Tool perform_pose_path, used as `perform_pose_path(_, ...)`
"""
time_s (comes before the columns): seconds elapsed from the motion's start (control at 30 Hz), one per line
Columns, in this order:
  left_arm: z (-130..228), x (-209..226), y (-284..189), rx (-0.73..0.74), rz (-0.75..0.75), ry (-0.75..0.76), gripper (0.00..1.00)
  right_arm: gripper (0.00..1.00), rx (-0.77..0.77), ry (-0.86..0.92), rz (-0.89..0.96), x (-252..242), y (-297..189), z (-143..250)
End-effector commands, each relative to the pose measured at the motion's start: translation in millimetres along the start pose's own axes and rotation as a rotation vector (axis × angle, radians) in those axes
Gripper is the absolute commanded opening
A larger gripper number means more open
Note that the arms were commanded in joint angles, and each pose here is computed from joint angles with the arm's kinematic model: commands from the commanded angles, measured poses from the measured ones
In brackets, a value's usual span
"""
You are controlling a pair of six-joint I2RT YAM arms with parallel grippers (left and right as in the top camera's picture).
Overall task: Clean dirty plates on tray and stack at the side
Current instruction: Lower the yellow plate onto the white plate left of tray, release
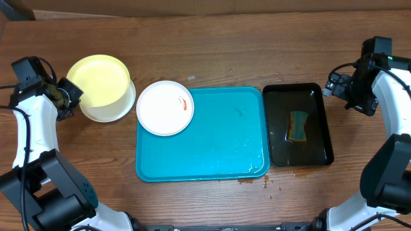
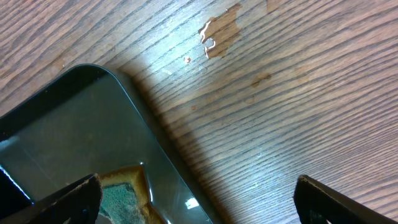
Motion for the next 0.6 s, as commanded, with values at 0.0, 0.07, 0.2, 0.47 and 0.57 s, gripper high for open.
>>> perform_pose_path(0.0,4.2,5.9,10.4,0.015,-0.028,-0.015,0.04,1.00,-0.022,0.007,-0.007,0.4,-5.6,-4.8)
perform_pose_path(0.07,6.6,9.6,18.7,0.026,-0.051,-0.014,0.04,1.00,-0.022,0.007,-0.007,0.4,-5.6,-4.8)
perform_pose_path(0.2,12.5,13.1,37.2,0.054,-0.069,-0.013,0.04,1.00,-0.022,0.007,-0.007,0.4,-5.6,-4.8)
perform_pose_path(0.47,15.3,10.7,51.7,0.072,-0.051,-0.011,0.29,1.00,-0.022,0.007,-0.007,0.3,-5.6,-4.8)
perform_pose_path(0.57,20.5,2.4,50.0,0.105,0.005,0.011,0.65,1.00,-0.022,0.007,-0.007,0.4,-5.6,-4.8)
Point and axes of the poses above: each gripper's point midway between its finger pads, its own y axis out along the fingers, its own x axis along the line the jaws close on, z = x × y, the point moved 2 cm from there along -y, back along the fingers, and after that the axes turned 1 degree about y, right-handed, at the moved point
